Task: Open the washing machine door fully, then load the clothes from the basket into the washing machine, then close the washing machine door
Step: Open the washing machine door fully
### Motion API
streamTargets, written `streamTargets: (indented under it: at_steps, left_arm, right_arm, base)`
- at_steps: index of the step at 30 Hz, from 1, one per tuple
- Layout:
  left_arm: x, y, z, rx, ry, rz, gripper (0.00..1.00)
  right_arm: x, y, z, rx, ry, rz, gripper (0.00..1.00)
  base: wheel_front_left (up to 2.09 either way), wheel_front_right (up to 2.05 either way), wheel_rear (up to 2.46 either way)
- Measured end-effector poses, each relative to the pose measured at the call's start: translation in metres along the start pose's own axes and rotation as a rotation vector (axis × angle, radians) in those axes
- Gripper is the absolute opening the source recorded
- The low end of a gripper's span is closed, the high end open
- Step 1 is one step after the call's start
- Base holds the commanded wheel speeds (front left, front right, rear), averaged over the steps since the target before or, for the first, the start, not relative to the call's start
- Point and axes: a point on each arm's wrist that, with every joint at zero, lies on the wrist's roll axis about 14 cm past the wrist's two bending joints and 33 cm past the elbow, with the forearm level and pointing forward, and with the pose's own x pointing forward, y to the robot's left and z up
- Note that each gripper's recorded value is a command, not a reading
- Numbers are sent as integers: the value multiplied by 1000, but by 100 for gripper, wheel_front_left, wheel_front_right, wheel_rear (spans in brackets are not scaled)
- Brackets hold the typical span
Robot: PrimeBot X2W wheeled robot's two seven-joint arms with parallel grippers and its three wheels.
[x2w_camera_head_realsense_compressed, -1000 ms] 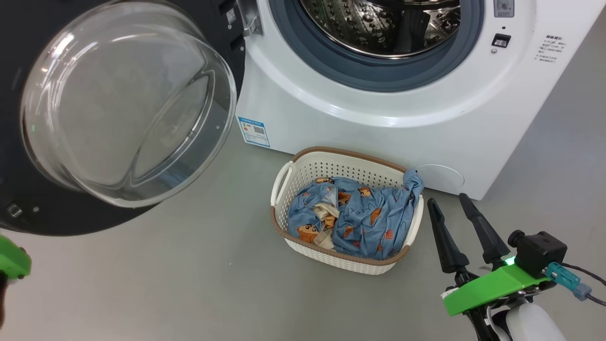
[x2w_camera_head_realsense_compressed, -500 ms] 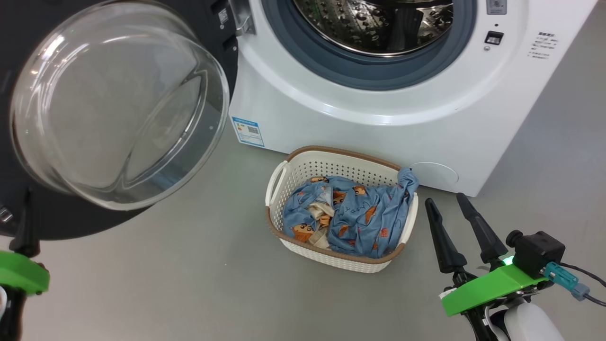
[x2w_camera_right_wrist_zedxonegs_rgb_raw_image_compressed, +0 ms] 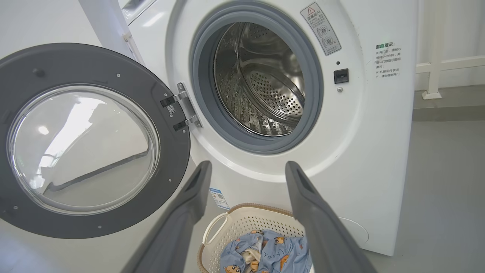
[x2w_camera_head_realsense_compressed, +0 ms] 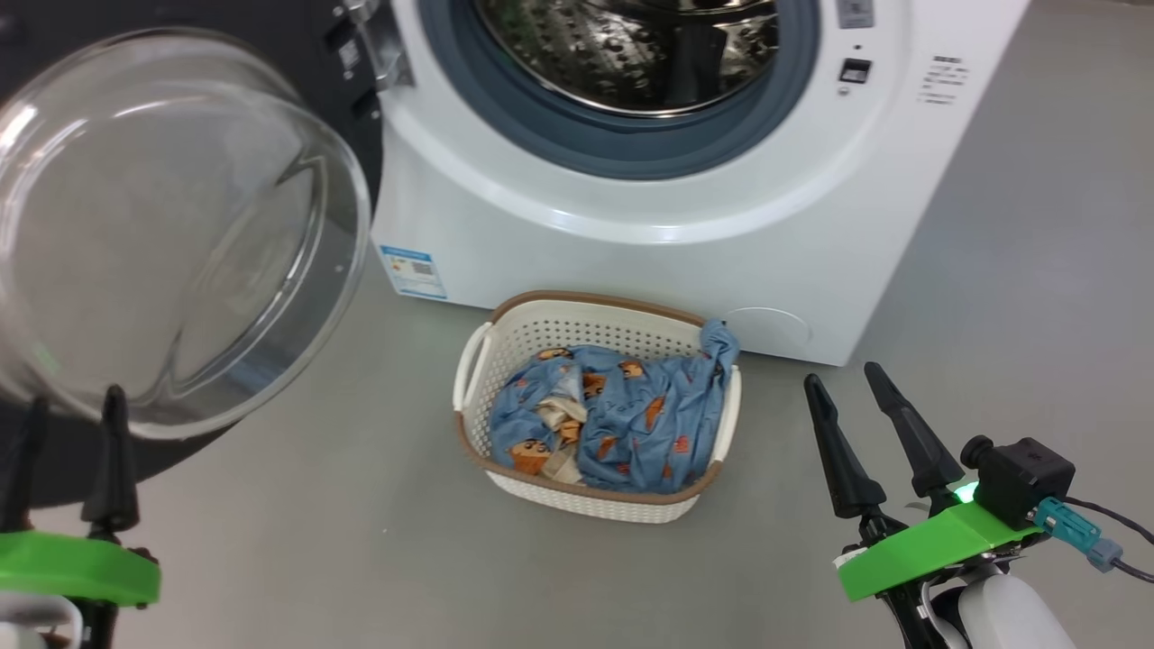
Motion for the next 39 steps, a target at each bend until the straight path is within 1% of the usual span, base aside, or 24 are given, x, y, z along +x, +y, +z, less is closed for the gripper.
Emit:
streamTargets:
  at_steps: [3,7,18,27,33,39]
  left_arm:
    - [2,-21,5,-30,-35,-35,100]
    - [1,-50,-1,-55,-36,-90,100]
    - [7,-102,-7,-84,-46,-195,100]
    - [7,-129,-16,-74,-32,-246,100]
    - [10,-143,-13,-59,-50,-278,100]
    - [5,-154,-17,-93,-42,-289,100]
  right_arm:
    - [-6,-8,5,-11,-10,-24,100]
    - [-15,-20,14,-36,-24,-57,100]
    - [-42,-45,34,-76,-61,-143,100]
    - [-62,-60,47,-104,-84,-199,100]
    - [-73,-70,57,-133,-104,-237,100]
    - [-82,-77,66,-145,-122,-265,100]
  base:
    - [0,0,0]
    - [0,0,0]
    - [0,0,0]
    - [0,0,0]
    - [0,0,0]
    - [0,0,0]
